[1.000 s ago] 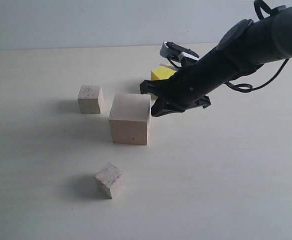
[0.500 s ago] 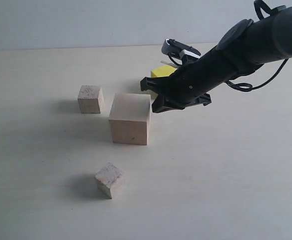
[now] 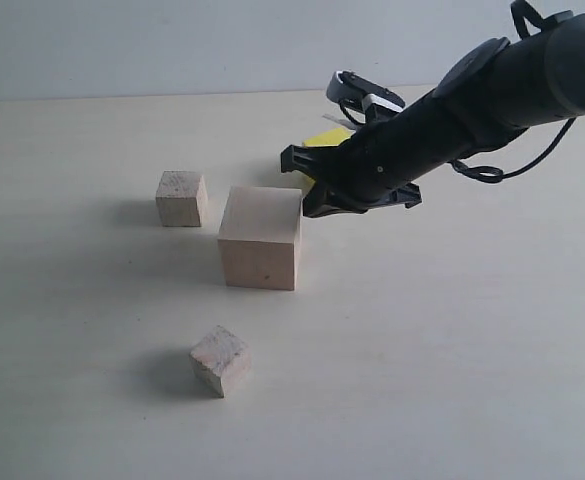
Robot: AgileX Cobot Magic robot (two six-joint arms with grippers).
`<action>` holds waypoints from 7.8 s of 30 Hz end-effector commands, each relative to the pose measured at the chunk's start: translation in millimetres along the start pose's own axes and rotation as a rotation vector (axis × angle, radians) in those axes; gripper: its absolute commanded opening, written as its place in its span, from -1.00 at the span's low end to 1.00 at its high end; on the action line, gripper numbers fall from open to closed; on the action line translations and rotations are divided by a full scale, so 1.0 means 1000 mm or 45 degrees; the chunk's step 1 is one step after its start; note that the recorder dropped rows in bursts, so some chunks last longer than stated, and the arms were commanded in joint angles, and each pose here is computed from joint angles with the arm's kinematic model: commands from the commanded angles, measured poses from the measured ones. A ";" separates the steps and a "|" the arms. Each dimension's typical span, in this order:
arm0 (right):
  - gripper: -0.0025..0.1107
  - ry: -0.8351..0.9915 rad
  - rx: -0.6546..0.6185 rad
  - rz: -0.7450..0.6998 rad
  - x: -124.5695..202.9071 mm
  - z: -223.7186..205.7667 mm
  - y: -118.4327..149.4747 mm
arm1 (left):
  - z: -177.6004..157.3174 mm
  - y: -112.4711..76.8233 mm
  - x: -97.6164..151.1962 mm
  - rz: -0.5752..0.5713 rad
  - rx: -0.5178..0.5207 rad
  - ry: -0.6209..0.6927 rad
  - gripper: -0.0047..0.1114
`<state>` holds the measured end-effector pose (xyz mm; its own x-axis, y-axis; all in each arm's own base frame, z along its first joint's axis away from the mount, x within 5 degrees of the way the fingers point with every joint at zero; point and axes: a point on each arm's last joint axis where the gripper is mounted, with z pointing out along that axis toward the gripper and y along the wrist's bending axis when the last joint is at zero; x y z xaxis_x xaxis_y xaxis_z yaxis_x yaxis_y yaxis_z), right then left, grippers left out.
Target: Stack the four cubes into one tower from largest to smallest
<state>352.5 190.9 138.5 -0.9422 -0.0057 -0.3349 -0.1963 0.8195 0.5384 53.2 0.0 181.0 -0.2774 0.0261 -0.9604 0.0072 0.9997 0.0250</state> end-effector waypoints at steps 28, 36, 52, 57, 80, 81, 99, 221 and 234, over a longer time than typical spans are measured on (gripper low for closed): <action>-0.96 -0.351 0.121 -0.289 -0.036 -0.072 0.013 | 0.000 0.000 0.000 -0.004 -0.002 -0.014 -0.92; -0.96 -0.433 0.268 -0.478 -0.087 -0.113 0.033 | 0.000 0.000 0.000 -0.004 -0.002 -0.014 -0.92; -0.96 -0.131 0.543 -0.819 -0.092 -0.045 0.045 | 0.000 0.000 0.000 -0.004 -0.002 -0.014 -0.92; -0.95 -0.144 0.537 -0.822 -0.098 -0.038 0.046 | 0.000 0.000 0.000 -0.004 -0.002 -0.014 -0.92; 0.34 -0.061 0.561 -0.809 -0.093 0.017 0.015 | 0.000 0.000 0.000 -0.004 -0.002 -0.014 -0.92; 0.34 -0.056 0.569 -0.799 -0.092 0.020 0.012 | 0.000 0.000 0.000 -0.004 -0.002 -0.014 -0.92; 0.32 -0.036 0.629 -0.786 -0.090 0.031 0.001 | 0.000 0.000 0.000 -0.004 -0.002 -0.014 -0.92; -0.09 0.422 -0.157 -1.740 -0.039 -0.010 0.086 | 0.000 0.000 0.000 -0.004 -0.002 -0.014 -0.92; 0.18 0.409 -0.141 -1.710 -0.040 -0.010 0.086 | 0.000 0.000 0.000 -0.004 -0.002 -0.014 -0.92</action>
<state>370.3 254.1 204.0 -0.0258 -0.8957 -0.4439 -0.9997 0.0213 0.0151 53.2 0.0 181.0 -0.2774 0.0261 -0.9604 0.0072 0.9997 0.0250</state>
